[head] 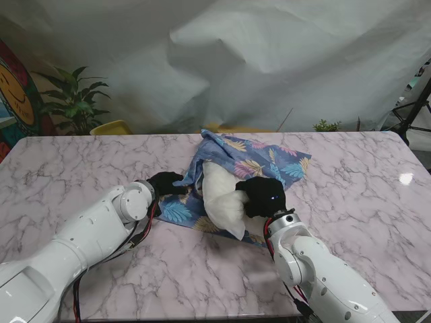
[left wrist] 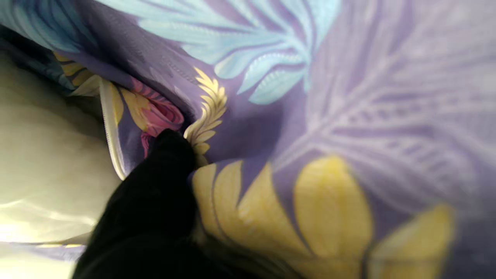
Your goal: Put a pillowcase on a pillow
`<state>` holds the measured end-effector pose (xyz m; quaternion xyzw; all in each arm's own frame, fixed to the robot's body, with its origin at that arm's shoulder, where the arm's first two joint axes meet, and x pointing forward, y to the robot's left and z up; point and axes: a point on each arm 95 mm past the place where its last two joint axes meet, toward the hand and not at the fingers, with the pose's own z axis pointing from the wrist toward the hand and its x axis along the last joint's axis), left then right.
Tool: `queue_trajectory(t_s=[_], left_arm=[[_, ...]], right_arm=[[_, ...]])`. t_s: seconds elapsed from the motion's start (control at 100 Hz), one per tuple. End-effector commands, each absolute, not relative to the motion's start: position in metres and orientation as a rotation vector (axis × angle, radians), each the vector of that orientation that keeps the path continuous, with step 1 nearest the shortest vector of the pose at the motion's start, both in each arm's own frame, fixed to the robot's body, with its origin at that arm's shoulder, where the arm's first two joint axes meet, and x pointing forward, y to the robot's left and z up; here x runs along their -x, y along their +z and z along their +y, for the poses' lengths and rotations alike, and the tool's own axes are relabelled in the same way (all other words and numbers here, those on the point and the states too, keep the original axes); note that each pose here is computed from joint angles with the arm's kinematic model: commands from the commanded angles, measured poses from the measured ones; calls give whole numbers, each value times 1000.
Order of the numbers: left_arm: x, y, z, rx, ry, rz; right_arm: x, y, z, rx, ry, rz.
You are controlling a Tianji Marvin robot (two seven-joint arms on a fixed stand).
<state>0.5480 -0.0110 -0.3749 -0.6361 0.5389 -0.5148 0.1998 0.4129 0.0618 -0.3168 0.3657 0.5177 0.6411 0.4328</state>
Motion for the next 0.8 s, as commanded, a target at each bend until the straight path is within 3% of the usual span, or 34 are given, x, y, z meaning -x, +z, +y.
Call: queue_trajectory(t_s=[0.0,0.79], left_arm=[[-539,-382,-8,1817,-1427,1518],[-450,-361,-81,1724,-2035,1684]], right_arm=[[-416,-315,63,-921,1592,1261],[-450,-314,103,-968,1547,1008]])
